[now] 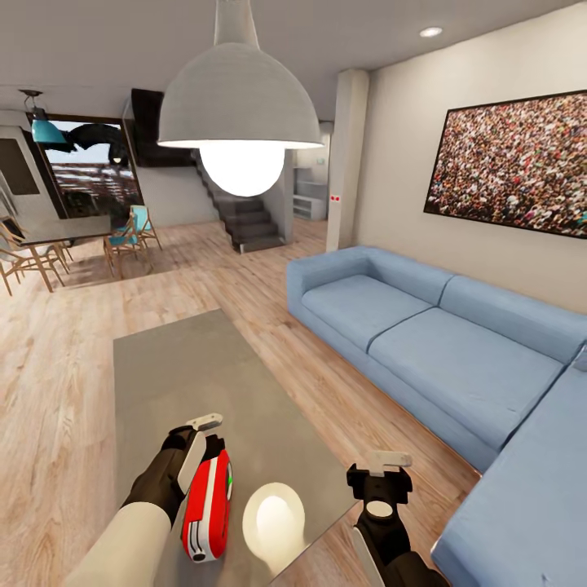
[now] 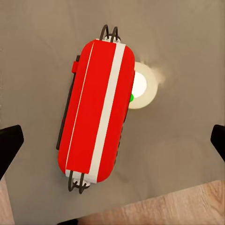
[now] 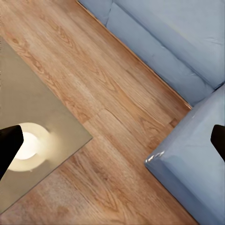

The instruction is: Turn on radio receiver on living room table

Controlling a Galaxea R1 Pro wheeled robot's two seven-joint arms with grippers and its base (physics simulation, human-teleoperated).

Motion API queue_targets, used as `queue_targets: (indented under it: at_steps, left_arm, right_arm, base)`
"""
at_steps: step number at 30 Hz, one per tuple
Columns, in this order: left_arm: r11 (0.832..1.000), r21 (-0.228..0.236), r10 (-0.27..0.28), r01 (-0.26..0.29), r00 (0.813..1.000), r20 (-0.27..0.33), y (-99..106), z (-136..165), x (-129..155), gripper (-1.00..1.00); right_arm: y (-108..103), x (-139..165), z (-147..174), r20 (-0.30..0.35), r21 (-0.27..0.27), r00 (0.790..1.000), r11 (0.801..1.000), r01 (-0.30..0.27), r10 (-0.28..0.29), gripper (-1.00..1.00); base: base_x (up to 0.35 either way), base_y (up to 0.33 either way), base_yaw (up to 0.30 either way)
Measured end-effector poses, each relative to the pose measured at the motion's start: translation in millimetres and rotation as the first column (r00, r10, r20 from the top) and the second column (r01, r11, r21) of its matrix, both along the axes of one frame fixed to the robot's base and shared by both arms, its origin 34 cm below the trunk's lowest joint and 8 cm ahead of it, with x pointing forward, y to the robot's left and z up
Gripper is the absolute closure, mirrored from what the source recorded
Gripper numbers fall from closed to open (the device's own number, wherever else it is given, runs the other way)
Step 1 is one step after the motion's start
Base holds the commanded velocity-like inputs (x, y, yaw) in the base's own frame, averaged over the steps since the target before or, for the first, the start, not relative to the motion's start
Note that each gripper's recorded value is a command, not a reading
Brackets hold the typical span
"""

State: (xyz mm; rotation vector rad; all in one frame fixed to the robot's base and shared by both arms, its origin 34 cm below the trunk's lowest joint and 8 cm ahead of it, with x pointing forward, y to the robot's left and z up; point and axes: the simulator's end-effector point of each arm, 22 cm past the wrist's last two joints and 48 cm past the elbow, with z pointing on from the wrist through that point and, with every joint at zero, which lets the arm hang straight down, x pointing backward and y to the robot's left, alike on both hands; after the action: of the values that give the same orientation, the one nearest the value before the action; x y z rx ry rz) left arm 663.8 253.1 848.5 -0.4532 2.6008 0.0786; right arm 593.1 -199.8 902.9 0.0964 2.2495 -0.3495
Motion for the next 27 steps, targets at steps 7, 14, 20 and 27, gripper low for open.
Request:
queue_targets:
  at_steps: [7,14,20,27]
  left_arm:
    - [1.0,0.0,0.0,0.0,1.0,-0.001,-0.1,4.2,-3.2,-1.0]
    - [1.0,0.0,0.0,0.0,1.0,-0.01,-0.1,-0.6,-4.4,-1.0]
    - [1.0,0.0,0.0,0.0,1.0,-0.02,-0.1,-6.0,-6.0,-1.0]
    - [1.0,-0.001,0.0,-0.001,0.999,-0.033,0.0,-12.8,-8.3,-1.0]
  right_arm:
    - [0.2,-3.4,3.9,-0.003,-0.001,1.0,1.0,-0.001,0.001,-1.0]
    - [0.0,-4.8,-1.3,-0.017,0.002,1.0,1.0,0.001,-0.001,-1.0]
    - [-0.4,-6.0,-6.2,-0.028,0.003,1.0,1.0,0.002,-0.002,-1.0]
    - [-0.6,-7.3,-11.9,-0.04,0.003,0.999,1.0,0.002,-0.002,-1.0]
  base:
    - [0.0,0.0,0.0]
    - [0.0,0.0,0.0]
    - [0.0,0.0,0.0]
    - [0.0,0.0,0.0]
